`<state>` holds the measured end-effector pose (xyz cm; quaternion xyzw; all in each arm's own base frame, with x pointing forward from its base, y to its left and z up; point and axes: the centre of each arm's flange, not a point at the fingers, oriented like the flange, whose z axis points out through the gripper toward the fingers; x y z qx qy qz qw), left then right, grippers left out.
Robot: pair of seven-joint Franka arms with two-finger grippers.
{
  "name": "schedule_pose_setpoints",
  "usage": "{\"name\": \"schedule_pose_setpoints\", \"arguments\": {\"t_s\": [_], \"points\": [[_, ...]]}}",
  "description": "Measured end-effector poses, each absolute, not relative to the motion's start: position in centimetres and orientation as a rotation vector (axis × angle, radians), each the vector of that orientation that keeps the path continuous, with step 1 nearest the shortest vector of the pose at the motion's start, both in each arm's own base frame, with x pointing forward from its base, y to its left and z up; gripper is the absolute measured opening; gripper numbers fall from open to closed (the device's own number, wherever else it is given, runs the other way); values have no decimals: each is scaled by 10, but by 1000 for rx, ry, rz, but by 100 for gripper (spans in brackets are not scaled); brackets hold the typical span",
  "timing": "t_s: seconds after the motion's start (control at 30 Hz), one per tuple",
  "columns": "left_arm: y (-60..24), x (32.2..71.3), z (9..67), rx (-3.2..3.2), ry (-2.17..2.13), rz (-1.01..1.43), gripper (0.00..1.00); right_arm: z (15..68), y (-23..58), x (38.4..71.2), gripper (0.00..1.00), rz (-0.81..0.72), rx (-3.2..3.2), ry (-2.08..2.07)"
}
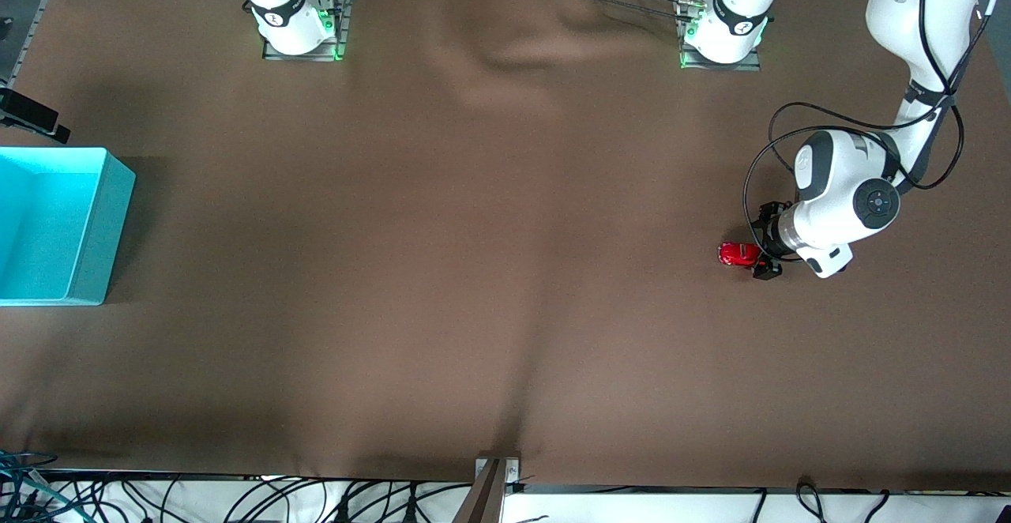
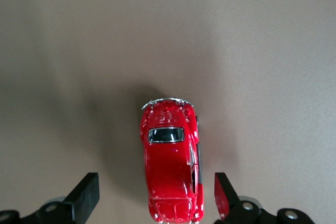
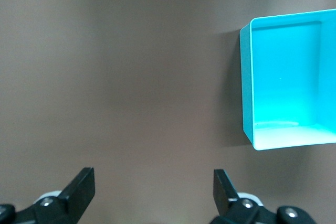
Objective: Wind red beetle toy and store in blue box
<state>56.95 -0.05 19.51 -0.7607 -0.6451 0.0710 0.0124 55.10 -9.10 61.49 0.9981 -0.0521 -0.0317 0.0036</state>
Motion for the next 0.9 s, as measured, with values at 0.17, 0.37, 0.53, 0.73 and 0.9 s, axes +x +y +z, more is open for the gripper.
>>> {"name": "schedule_pose_setpoints", "arguments": {"t_s": [0.17, 0.37, 0.53, 0.73, 0.9], "points": [[0, 569, 189, -2372, -2015, 219, 96, 615, -91, 551, 100, -99, 3129, -163], [1, 569, 184, -2369, -2019, 221, 86, 615, -91, 551, 100, -99, 3129, -163], [2, 569, 183, -2376, -2006, 209, 61, 615, -91, 551, 100, -99, 3129, -163], [2, 570, 184, -2378, -2004, 202, 45, 615, -91, 551, 100, -99, 3129, -163], [2, 572, 186, -2354, -2041, 189, 45, 615, -91, 551, 100, -99, 3129, -163]]}}
